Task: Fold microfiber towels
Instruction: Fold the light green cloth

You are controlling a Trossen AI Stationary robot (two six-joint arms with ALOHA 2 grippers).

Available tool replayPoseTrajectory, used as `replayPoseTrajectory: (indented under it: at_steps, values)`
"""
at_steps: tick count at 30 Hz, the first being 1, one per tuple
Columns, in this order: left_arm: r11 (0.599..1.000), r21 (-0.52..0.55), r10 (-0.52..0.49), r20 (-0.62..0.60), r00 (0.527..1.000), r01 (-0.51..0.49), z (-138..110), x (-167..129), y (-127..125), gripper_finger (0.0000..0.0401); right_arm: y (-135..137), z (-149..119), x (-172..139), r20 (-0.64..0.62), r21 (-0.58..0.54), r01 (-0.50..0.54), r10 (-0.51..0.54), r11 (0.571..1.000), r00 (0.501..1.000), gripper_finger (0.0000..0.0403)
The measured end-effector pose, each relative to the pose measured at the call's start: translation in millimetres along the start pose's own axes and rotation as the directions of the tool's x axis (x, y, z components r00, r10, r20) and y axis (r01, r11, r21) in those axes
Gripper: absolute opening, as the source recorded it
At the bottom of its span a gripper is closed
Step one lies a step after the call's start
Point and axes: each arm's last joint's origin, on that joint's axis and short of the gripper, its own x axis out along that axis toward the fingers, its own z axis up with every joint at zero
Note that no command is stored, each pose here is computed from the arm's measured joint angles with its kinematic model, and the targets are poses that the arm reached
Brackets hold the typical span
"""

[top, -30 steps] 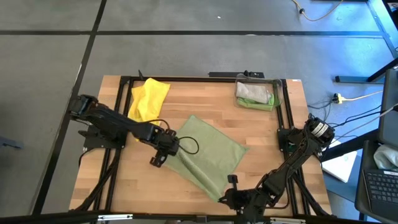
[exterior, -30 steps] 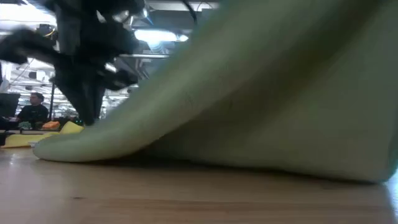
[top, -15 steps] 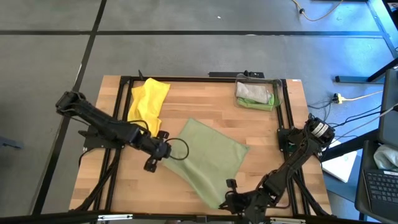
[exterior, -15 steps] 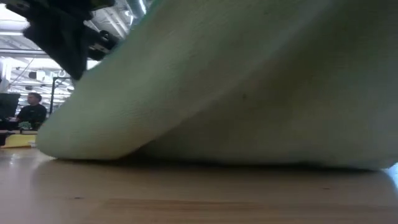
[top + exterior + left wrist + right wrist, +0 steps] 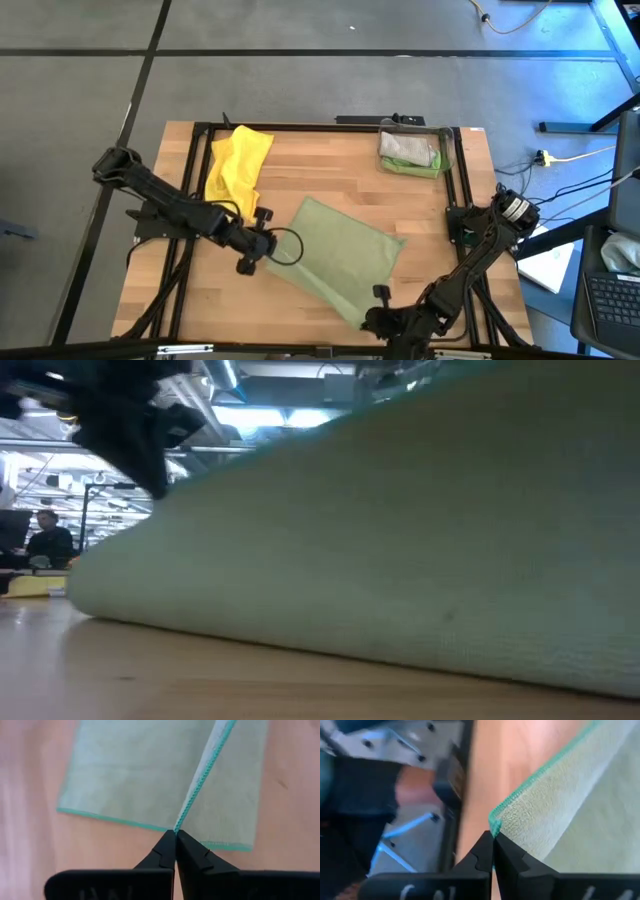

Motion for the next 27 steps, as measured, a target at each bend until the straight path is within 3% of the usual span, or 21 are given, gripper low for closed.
replayPoseTrajectory:
  at_steps: [4, 11, 15, 20, 27]
  values:
    - [0.999, -0.011, 0.044, 0.035, 0.998, -0.043, 5, 4, 15, 0.0000, -11, -9, 0, -0.102, 0.068, 0.101, -0.094, 0.993, 0.990, 0.0011]
    - [0.995, -0.024, 0.101, 0.063, 0.993, -0.100, 12, 19, 37, 0.0000, -20, -16, -2, -0.144, 0.028, 0.209, -0.204, 0.977, 0.968, 0.0011]
    - [0.993, 0.002, 0.121, 0.008, 0.993, -0.121, 10, 39, 46, 0.0000, -25, -20, -4, -0.170, -0.001, 0.260, -0.256, 0.966, 0.952, 0.0011]
    - [0.991, 0.036, 0.131, -0.057, 0.990, -0.129, 6, 59, 53, 0.0000, -34, -26, -8, -0.202, -0.017, 0.363, -0.359, 0.932, 0.911, 0.0011]
    - [0.984, -0.011, 0.177, -0.014, 0.984, -0.177, 9, 64, 71, 0.0000, -42, -30, -13, -0.225, -0.021, 0.450, -0.443, 0.893, 0.868, 0.0011]
